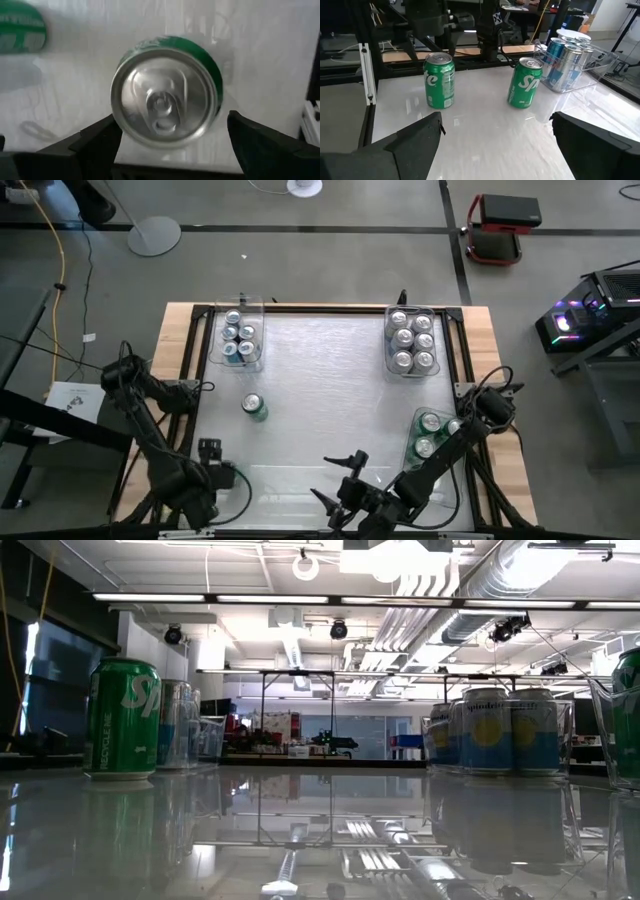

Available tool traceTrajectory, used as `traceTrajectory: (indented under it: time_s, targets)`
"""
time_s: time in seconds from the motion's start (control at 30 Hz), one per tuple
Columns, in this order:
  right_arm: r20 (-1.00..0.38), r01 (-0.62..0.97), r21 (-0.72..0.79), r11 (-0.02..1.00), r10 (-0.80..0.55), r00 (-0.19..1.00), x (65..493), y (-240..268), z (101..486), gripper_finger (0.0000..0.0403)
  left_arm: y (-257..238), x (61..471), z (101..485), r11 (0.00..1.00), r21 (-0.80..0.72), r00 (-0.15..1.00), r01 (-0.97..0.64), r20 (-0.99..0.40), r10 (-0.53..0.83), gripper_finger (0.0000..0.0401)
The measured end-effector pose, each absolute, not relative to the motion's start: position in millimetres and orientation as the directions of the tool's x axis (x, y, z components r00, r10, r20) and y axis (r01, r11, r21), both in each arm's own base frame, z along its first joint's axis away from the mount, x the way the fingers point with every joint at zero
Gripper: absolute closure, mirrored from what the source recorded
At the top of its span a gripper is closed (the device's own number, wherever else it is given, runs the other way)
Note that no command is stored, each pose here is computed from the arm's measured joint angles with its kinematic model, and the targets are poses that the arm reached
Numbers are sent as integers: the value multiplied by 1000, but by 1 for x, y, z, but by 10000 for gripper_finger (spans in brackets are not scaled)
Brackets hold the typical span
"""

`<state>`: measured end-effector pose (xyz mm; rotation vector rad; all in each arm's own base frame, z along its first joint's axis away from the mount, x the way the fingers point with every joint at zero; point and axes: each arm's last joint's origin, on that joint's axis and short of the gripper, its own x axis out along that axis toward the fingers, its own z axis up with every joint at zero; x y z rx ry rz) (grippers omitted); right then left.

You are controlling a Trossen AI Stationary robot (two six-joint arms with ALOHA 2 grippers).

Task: Sort soda cans
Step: Put the green soda can into the bottom transparent bin

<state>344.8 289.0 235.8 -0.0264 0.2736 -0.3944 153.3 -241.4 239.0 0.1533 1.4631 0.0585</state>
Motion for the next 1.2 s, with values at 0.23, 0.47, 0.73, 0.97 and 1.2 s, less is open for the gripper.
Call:
traceTrajectory:
  time_s: [0.23,0.47,0.73,0.97,1.2]
  targets:
    - [-266,380,-56,923,-381,886,343,290,235,38,-239,169,238,989,116,160,88,-982,101,66]
    - [-268,367,-60,928,-369,890,338,295,234,38,-239,176,238,991,95,190,90,-979,77,66]
    - [-268,359,-66,931,-364,892,336,297,234,38,-235,183,238,993,100,194,58,-977,87,77]
    - [-267,357,-67,932,-361,893,335,299,234,38,-226,192,239,996,64,167,-66,-983,74,122]
    - [-207,384,-102,918,-397,894,313,318,235,38,-223,214,251,985,-34,223,-169,-975,5,126]
